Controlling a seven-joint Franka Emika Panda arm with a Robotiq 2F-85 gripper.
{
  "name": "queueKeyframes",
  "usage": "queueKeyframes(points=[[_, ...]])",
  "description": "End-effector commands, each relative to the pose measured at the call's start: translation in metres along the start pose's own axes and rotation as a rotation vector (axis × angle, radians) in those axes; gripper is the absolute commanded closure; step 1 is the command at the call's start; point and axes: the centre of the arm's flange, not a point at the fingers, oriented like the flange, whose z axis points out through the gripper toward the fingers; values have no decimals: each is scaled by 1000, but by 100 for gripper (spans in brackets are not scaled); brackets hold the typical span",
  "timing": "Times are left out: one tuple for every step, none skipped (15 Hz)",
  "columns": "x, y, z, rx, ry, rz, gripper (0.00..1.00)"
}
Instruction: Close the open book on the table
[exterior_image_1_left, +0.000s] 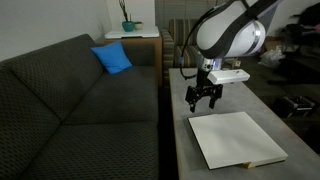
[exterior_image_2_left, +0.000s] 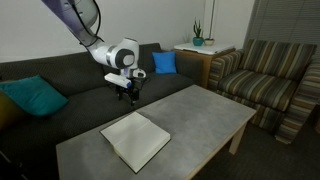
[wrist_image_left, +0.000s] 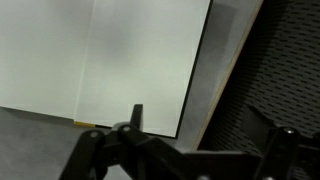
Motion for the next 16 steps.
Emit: queueKeyframes(points=[[0,0,0,0,0,0,0],[0,0,0,0,0,0,0],[0,0,0,0,0,0,0],[2,1,2,2,0,-5,0],[4,2,4,5,2,-6,0],[5,2,6,7,4,-10,0],[7,2,7,8,4,-14,0],[8,2,9,7,2,-15,0],[10,2,10,6,2,-18,0],[12,2,11,6,3,-20,0],[14,2,12,7,8,-18,0],[16,2,14,8,10,-16,0],[19,3,17,12,15,-14,0],[21,4,19,13,18,-12,0],[24,4,21,15,23,-15,0],[26,4,23,15,24,-16,0]])
